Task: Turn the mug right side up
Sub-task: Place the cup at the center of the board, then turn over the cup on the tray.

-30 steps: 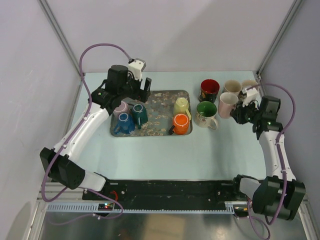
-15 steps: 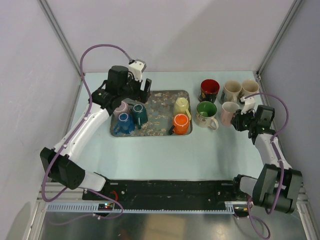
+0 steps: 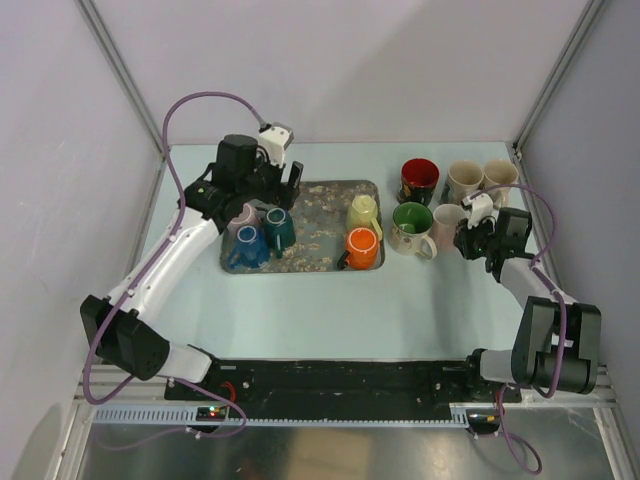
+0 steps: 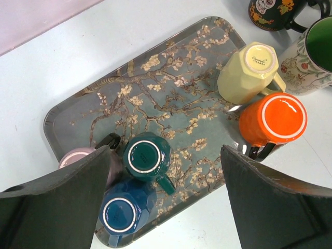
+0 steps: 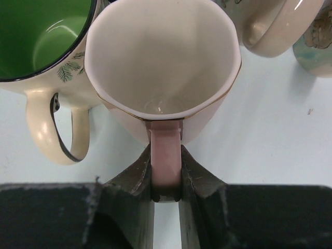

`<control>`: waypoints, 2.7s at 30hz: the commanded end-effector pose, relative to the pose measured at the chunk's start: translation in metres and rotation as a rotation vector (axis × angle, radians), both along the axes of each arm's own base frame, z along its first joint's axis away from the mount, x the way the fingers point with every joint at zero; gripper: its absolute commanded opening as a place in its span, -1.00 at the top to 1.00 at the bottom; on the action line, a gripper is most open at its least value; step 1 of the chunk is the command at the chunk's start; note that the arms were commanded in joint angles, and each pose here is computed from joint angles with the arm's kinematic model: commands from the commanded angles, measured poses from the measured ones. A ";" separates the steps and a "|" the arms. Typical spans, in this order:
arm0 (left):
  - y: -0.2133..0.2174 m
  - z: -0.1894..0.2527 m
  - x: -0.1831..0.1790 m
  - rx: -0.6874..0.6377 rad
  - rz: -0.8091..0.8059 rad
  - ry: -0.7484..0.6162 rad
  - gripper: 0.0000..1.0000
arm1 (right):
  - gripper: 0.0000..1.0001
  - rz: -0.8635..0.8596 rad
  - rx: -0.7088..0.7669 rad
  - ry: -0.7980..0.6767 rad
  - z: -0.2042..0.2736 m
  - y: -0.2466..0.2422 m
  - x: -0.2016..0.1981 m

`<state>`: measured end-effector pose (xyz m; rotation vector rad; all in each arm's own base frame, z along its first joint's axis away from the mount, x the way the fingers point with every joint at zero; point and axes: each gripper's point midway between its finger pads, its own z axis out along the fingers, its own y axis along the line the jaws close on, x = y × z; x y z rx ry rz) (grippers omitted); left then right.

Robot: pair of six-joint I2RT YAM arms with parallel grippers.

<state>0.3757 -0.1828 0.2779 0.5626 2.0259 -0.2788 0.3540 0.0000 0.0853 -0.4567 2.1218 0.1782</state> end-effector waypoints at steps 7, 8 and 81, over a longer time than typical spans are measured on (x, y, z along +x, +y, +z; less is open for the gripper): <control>0.002 0.008 -0.001 0.016 -0.024 -0.049 -0.81 | 0.41 0.089 -0.088 -0.078 0.013 0.001 0.010; 0.002 0.007 -0.001 0.016 -0.025 -0.045 -0.80 | 0.37 0.086 -0.084 -0.074 0.013 0.000 0.009; 0.033 -0.047 -0.044 0.178 -0.099 0.031 -0.89 | -0.04 0.450 0.097 0.041 0.066 0.304 0.107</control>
